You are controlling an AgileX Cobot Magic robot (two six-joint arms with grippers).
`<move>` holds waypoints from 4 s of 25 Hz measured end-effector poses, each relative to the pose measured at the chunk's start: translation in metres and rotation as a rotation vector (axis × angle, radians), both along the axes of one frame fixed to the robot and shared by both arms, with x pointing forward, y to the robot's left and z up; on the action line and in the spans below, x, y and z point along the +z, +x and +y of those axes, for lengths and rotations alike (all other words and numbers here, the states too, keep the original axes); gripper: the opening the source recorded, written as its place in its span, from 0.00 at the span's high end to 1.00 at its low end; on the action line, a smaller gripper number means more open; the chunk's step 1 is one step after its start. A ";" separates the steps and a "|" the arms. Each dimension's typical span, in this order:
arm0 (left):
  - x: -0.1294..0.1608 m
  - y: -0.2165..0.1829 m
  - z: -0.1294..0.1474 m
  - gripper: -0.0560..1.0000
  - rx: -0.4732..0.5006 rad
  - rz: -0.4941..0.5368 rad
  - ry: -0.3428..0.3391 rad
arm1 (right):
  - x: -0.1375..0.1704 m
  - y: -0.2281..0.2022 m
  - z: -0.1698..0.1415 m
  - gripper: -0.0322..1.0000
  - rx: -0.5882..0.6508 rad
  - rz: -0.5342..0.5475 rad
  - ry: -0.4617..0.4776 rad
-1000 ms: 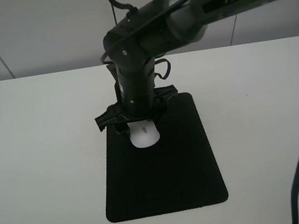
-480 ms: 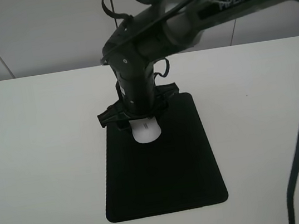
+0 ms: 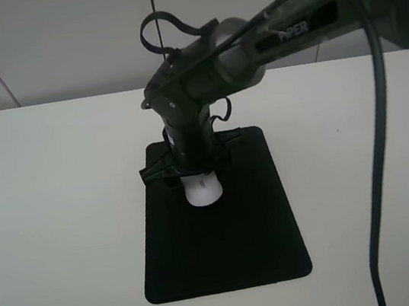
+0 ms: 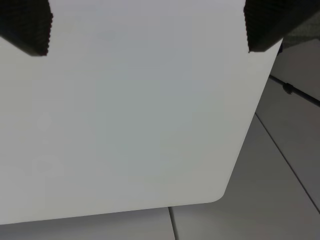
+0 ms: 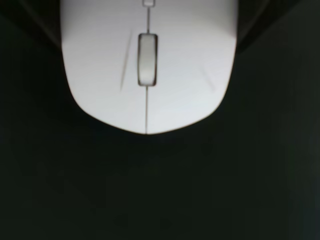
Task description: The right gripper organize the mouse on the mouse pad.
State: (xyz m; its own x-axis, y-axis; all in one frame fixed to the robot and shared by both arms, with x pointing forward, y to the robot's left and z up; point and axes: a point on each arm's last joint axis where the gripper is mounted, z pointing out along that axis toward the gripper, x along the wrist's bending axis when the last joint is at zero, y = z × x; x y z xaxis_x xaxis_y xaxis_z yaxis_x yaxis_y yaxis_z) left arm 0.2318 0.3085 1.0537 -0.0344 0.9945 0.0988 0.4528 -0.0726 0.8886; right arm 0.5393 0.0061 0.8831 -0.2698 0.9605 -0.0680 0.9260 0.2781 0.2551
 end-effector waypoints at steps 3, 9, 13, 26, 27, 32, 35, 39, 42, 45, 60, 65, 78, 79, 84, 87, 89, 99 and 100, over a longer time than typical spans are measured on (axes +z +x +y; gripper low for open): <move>0.000 0.000 0.000 0.20 0.000 0.000 0.000 | 0.000 0.001 0.001 0.38 -0.012 -0.006 0.015; 0.000 0.000 0.000 0.20 0.000 0.000 0.000 | -0.012 0.000 0.000 0.39 -0.024 0.013 -0.005; 0.000 0.000 0.000 0.20 0.000 0.000 0.000 | -0.016 0.001 -0.001 0.39 -0.027 0.018 -0.010; 0.000 0.000 0.000 0.20 0.000 0.000 0.000 | -0.016 0.001 -0.002 0.35 -0.049 0.035 -0.003; 0.000 0.000 0.000 0.20 0.000 0.000 0.000 | -0.016 0.001 -0.002 0.33 -0.049 0.035 -0.003; 0.000 0.000 0.000 0.20 0.000 0.000 0.000 | -0.016 0.001 -0.002 0.28 -0.052 0.038 -0.005; 0.000 0.000 0.000 0.20 0.000 0.000 0.000 | -0.016 0.001 -0.003 0.27 -0.054 0.041 -0.010; 0.000 0.000 0.000 0.20 0.000 0.000 0.000 | 0.001 0.001 -0.005 0.27 -0.060 0.027 0.002; 0.000 0.000 0.000 0.20 0.000 0.000 0.000 | 0.027 -0.001 -0.004 0.27 -0.029 0.007 0.042; 0.000 0.000 0.000 0.20 0.000 0.000 0.000 | 0.051 0.001 -0.011 0.27 -0.003 0.001 0.081; 0.000 0.000 0.000 0.20 0.001 0.000 0.002 | 0.087 0.005 -0.188 0.27 -0.246 0.017 0.062; 0.000 0.000 0.000 0.20 0.001 0.000 0.002 | 0.107 -0.028 -0.264 0.27 -0.430 -0.034 0.070; 0.000 0.000 0.000 0.20 0.001 0.000 0.002 | 0.181 -0.134 -0.302 0.27 -0.471 -0.396 0.161; 0.000 0.000 0.000 0.20 0.001 0.000 0.002 | 0.185 -0.144 -0.303 0.27 -0.467 -0.421 0.166; 0.000 0.000 0.000 0.20 0.001 0.000 0.002 | 0.197 -0.183 -0.305 0.27 -0.443 -0.503 0.192; 0.000 0.000 0.000 0.20 0.001 0.000 0.002 | 0.203 -0.208 -0.307 0.27 -0.438 -0.561 0.204; 0.000 0.000 0.000 0.20 0.001 0.000 0.002 | 0.206 -0.226 -0.309 0.27 -0.440 -0.600 0.215; 0.000 0.000 0.000 0.20 0.002 0.000 0.002 | 0.195 -0.287 -0.314 0.27 -0.389 -0.735 0.216; 0.000 0.000 0.000 0.20 0.002 0.000 0.002 | 0.194 -0.294 -0.314 0.27 -0.385 -0.756 0.219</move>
State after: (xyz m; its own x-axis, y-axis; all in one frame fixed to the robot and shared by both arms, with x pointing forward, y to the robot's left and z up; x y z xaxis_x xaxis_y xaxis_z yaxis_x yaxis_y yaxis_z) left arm 0.2318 0.3087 1.0538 -0.0359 0.9942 0.1010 0.4529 -0.0739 0.8885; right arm 0.2458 -0.3084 1.0767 0.1187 0.9880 0.0992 0.5069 -0.1462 0.8495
